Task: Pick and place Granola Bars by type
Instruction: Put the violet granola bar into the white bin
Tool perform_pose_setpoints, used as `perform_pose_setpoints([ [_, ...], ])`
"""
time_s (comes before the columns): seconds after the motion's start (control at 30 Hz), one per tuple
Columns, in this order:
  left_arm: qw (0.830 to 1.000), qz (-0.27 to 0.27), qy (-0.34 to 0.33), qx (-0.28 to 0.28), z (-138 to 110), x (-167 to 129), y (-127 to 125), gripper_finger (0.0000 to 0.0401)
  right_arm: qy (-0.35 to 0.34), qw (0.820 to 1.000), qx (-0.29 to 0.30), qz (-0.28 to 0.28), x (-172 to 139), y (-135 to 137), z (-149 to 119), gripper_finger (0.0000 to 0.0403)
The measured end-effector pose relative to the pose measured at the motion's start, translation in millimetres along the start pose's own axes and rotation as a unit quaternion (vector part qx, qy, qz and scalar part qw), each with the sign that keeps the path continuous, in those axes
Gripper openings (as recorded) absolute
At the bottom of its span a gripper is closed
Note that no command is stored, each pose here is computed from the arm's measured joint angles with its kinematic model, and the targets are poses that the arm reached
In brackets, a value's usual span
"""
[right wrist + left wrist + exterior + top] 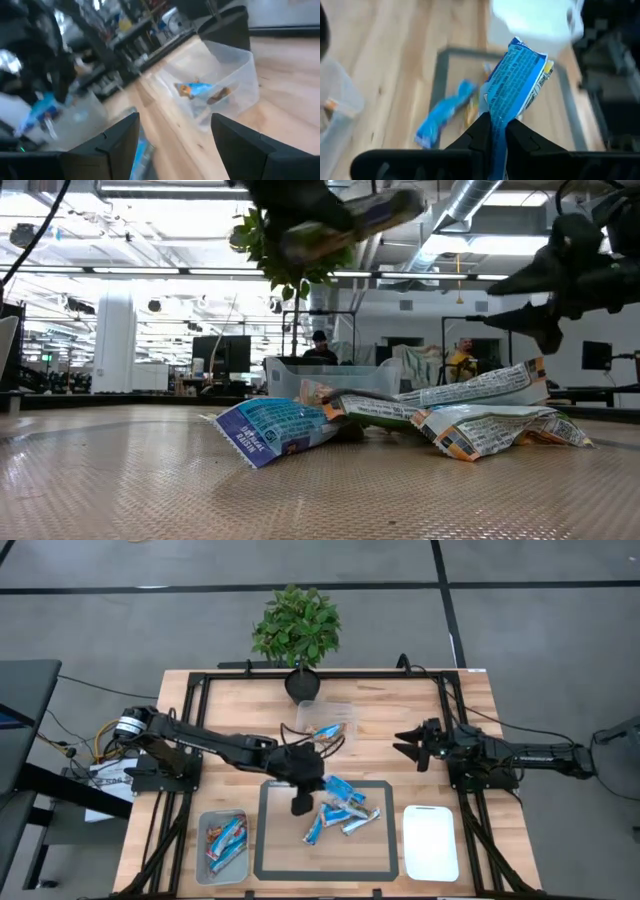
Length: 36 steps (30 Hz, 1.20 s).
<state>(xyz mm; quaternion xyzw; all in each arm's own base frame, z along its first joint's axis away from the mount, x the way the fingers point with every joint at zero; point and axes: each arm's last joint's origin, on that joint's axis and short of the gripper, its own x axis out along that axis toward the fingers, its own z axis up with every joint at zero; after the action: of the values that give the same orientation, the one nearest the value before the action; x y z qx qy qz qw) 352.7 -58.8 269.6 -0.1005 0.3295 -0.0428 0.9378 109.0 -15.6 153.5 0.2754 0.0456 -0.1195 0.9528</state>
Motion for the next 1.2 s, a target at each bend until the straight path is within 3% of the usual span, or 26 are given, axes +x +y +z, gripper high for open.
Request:
perform_pose_setpoints([
  [0.1, 0.997, 0.006, -0.063, -0.033, 12.8, 1.6, 5.7, 0.0029, -0.016, 0.997, 0.077, 0.003, -0.1, 1.2, 2.8, 0.024],
  [0.2, 0.992, 0.016, -0.115, -0.05, 23.6, -0.1, 13.2, 0.0029, -0.037, 0.991, 0.123, 0.043, -0.7, 6.8, 8.5, 0.024],
  [0.33, 0.984, 0.052, -0.159, -0.057, 33.1, -3.0, 26.5, 0.0029, -0.075, 0.98, 0.117, 0.141, -4.0, 22.4, 19.4, 0.024],
  [0.47, 0.979, 0.087, -0.174, -0.054, 37.4, -5.2, 41.2, 0.0029, -0.099, 0.975, 0.085, 0.182, -3.9, 33.7, 22.4, 0.024],
  [0.63, 0.978, 0.123, -0.171, 0.008, 38.8, -6.4, 49.6, 0.0029, -0.076, 0.985, 0.073, 0.133, 5.8, 41.2, 22.5, 0.024],
  [0.83, 0.978, 0.15, -0.118, 0.078, 30.1, -4.1, 49.6, 0.0029, -0.037, 0.991, 0.065, 0.107, 27.0, 56.8, 33.0, 0.024],
  [1.07, 0.961, 0.225, -0.092, 0.134, 24.7, -3.5, 42.9, 0.0029, -0.003, 0.994, 0.057, 0.096, 55.9, 75.8, 46.4, 0.024],
  [1.2, 0.955, 0.231, -0.099, 0.157, 26.3, -3.7, 39.3, 0.0029, 0.012, 0.995, 0.053, 0.086, 71.1, 81.4, 49.3, 0.024],
])
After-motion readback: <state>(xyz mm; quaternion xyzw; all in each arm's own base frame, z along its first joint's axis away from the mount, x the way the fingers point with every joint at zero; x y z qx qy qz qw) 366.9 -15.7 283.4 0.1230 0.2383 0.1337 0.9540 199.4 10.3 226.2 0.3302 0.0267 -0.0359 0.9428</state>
